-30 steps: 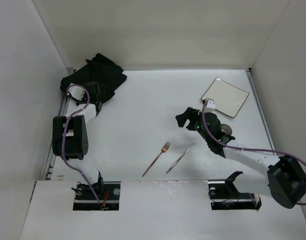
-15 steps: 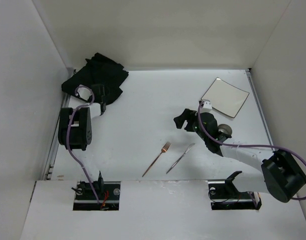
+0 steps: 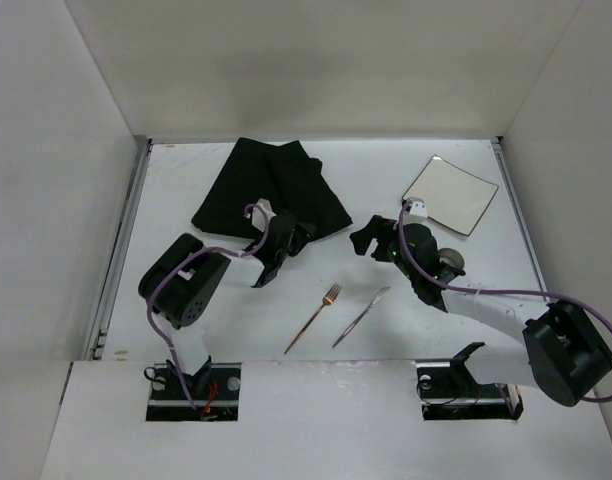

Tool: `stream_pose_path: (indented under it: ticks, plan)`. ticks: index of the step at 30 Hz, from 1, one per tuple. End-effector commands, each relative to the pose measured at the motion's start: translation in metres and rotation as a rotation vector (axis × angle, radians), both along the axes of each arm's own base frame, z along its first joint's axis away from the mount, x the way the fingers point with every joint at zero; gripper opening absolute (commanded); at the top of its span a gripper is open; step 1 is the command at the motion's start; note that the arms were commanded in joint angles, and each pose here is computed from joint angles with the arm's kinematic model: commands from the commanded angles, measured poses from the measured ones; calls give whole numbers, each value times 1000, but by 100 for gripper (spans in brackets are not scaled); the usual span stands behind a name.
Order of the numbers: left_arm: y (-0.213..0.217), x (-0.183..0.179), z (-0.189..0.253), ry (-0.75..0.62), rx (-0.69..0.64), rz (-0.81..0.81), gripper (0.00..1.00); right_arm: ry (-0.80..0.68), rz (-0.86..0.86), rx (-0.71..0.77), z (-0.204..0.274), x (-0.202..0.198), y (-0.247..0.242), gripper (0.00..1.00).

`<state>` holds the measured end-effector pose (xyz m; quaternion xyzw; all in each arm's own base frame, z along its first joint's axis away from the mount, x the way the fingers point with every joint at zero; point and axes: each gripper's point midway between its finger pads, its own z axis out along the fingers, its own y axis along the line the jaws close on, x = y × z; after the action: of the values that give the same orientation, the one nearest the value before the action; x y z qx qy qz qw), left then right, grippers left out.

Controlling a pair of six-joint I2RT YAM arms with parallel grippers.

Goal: Set the dinner table for one person

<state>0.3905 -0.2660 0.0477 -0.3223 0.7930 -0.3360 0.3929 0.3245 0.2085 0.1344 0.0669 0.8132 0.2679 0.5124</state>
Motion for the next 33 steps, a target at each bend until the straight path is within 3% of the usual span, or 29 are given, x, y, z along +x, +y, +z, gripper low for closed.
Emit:
stream_pose_path:
  ticks: [1,7,17,26,33]
  plan:
    - [26,-18,22,-35,4,26,46,-60,-13,22,19,7,0,91]
    - [102,-53,82,-202,46,150,51,-45,-54,-1,13,15,-4,93]
    - [227,-60,46,-33,170,457,56,95,-129,-33,-9,56,22,97]
    - [258,-41,9,75,150,543,57,130,-130,-17,-25,96,50,100]
    - [274,-27,-2,95,90,595,58,167,-105,56,-30,103,62,99]
